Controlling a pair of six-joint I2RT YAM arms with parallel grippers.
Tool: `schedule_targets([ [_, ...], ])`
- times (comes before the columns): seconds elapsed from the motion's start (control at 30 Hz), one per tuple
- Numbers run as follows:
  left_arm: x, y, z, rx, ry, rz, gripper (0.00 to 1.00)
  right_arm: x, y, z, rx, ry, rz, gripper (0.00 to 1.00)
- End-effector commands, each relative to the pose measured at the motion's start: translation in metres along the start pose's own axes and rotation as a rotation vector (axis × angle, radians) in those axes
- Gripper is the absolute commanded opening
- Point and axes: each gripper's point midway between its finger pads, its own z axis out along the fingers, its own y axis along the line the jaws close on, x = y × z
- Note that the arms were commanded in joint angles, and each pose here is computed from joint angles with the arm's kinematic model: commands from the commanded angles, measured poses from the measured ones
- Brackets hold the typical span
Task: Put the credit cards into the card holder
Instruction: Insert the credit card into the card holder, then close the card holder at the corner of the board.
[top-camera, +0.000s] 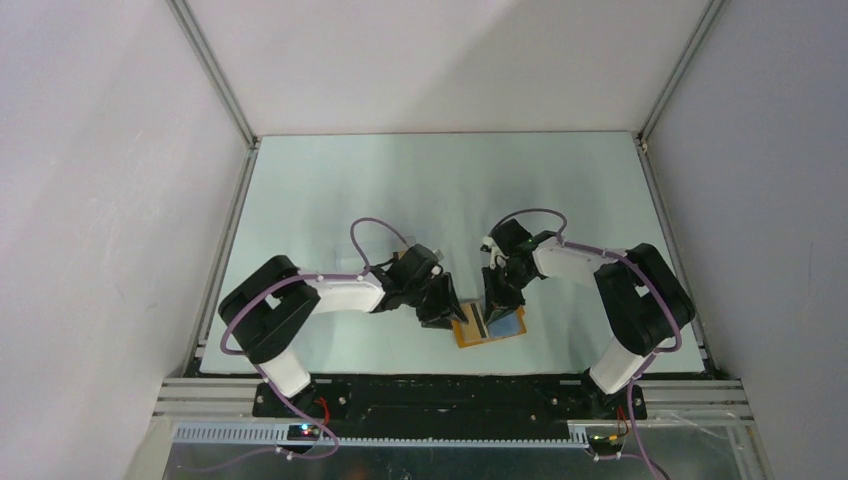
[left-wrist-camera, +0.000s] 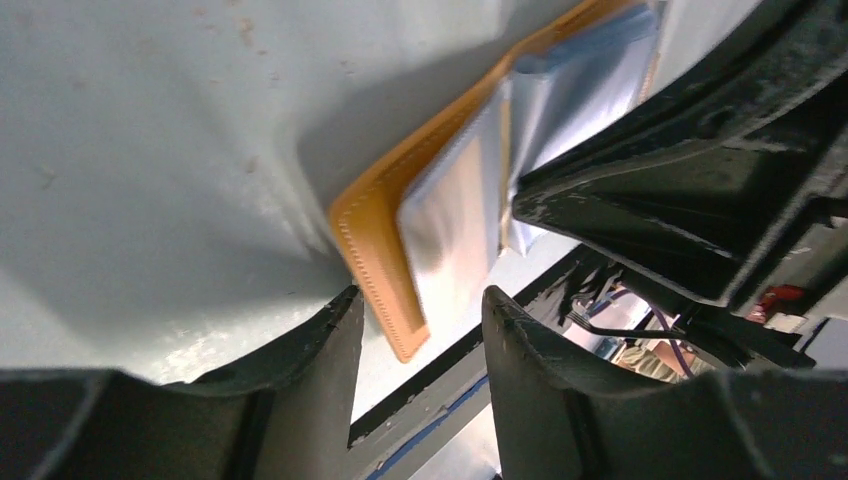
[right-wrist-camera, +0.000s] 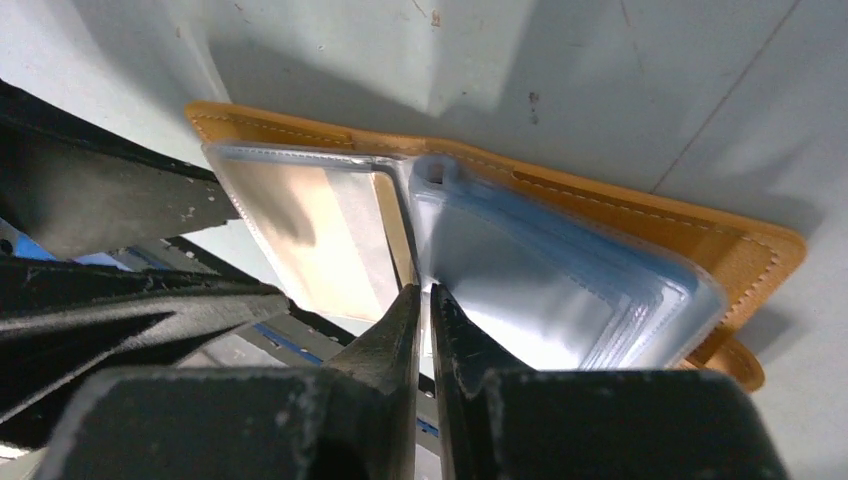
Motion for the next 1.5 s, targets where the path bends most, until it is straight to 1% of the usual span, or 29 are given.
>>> schedule_targets([
  [0.0, -0.008, -0.045, -0.001, 0.133, -0.028, 0.055, 0.51, 0.005, -0.015, 0.011, 0.019, 0.002, 0.018, 0.13],
  [0.23, -0.006, -0.076, -0.005, 0.219, -0.023, 0.097, 0.5, -0.008, -0.001, -0.02, -0.088, -0.075, 0.041, 0.17],
  [0.43, -0.006, -0.103, -0.003, 0.279, 0.0, 0.137, 0.51, -0.021, -0.013, -0.053, -0.1, -0.179, 0.094, 0.18],
  [0.53, -0.004, -0.109, 0.008, 0.285, 0.029, 0.144, 0.52, -0.026, -0.028, -0.069, -0.064, -0.236, 0.144, 0.19],
  [0.57, -0.004, -0.117, 0.009, 0.303, 0.036, 0.154, 0.52, -0.029, -0.039, -0.073, -0.034, -0.256, 0.173, 0.19],
  [0.6, -0.002, -0.116, 0.016, 0.297, 0.05, 0.151, 0.52, -0.029, -0.048, -0.076, 0.004, -0.271, 0.196, 0.19],
  [0.77, -0.002, -0.139, 0.029, 0.336, 0.078, 0.173, 0.52, -0.026, -0.098, -0.084, 0.123, -0.303, 0.378, 0.19],
  [0.9, -0.002, -0.146, 0.042, 0.341, 0.097, 0.171, 0.52, -0.018, -0.119, -0.075, 0.186, -0.271, 0.458, 0.18],
  [1.0, -0.003, -0.138, 0.053, 0.315, 0.096, 0.147, 0.53, -0.015, -0.128, -0.067, 0.22, -0.244, 0.491, 0.17],
  [1.1, -0.005, -0.129, 0.058, 0.288, 0.082, 0.132, 0.53, -0.009, -0.131, -0.052, 0.219, -0.181, 0.498, 0.17],
  [1.2, -0.004, -0.12, 0.062, 0.266, 0.079, 0.12, 0.53, -0.005, -0.118, -0.038, 0.167, -0.118, 0.471, 0.16],
  [1.33, -0.005, -0.114, 0.06, 0.257, 0.068, 0.111, 0.53, -0.003, -0.088, -0.026, 0.094, -0.079, 0.419, 0.16],
  [1.47, -0.013, -0.106, 0.045, 0.249, 0.025, 0.092, 0.55, 0.003, -0.061, -0.014, 0.016, -0.042, 0.394, 0.16],
])
